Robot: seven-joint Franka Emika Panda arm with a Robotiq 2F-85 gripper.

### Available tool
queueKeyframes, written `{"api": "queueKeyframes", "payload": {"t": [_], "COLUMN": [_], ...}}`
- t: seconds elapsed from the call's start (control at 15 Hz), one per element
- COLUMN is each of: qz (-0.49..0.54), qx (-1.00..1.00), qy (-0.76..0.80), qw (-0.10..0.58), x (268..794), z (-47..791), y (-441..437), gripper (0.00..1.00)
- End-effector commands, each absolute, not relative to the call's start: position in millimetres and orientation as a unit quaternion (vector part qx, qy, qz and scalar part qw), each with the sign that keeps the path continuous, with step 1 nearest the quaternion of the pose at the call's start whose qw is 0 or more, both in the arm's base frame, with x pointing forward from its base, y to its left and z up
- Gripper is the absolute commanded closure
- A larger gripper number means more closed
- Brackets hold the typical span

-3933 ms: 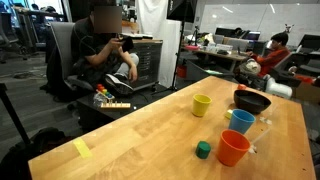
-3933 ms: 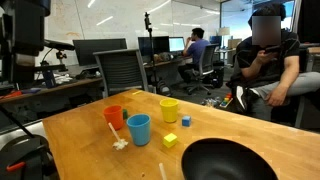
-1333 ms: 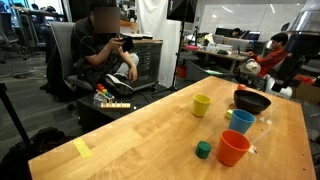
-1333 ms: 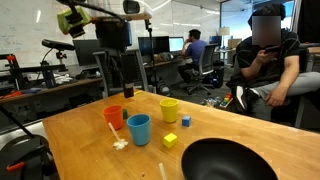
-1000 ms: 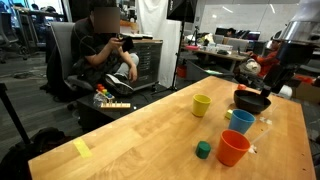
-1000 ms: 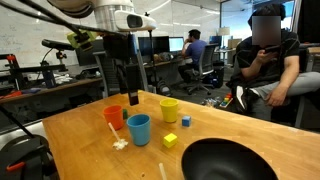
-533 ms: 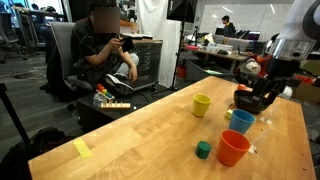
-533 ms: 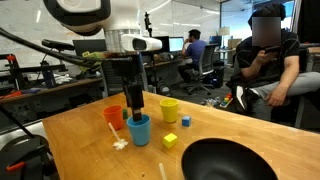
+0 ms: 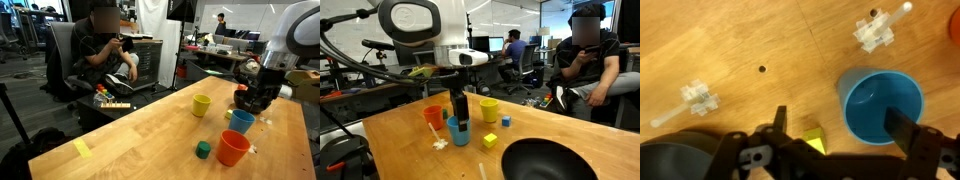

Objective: Stack the cups from blue to yellow to orange

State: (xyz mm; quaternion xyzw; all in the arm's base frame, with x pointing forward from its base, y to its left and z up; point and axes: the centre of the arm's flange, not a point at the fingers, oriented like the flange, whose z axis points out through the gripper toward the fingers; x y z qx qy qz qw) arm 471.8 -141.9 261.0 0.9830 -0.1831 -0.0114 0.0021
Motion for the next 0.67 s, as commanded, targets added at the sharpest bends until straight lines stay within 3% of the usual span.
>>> {"api": "queueKeyframes", "payload": {"t": [0.0, 0.33, 0.4, 0.47, 0.6], "qz": [-0.009, -0.019, -0.021, -0.023, -0.027], "qx": [0.982, 0.983, 0.983, 0.983, 0.983], "qy": [-0.186, -0.184, -0.183, -0.182, -0.182], "qw": [0.005, 0.007, 0.006, 0.006, 0.004], "x": [484, 488, 488, 489, 489], "z": [253, 242, 241, 240, 239], "y": [-138, -135, -135, -135, -135], "gripper": [0.0, 0.0, 0.25, 0.26, 0.42]}}
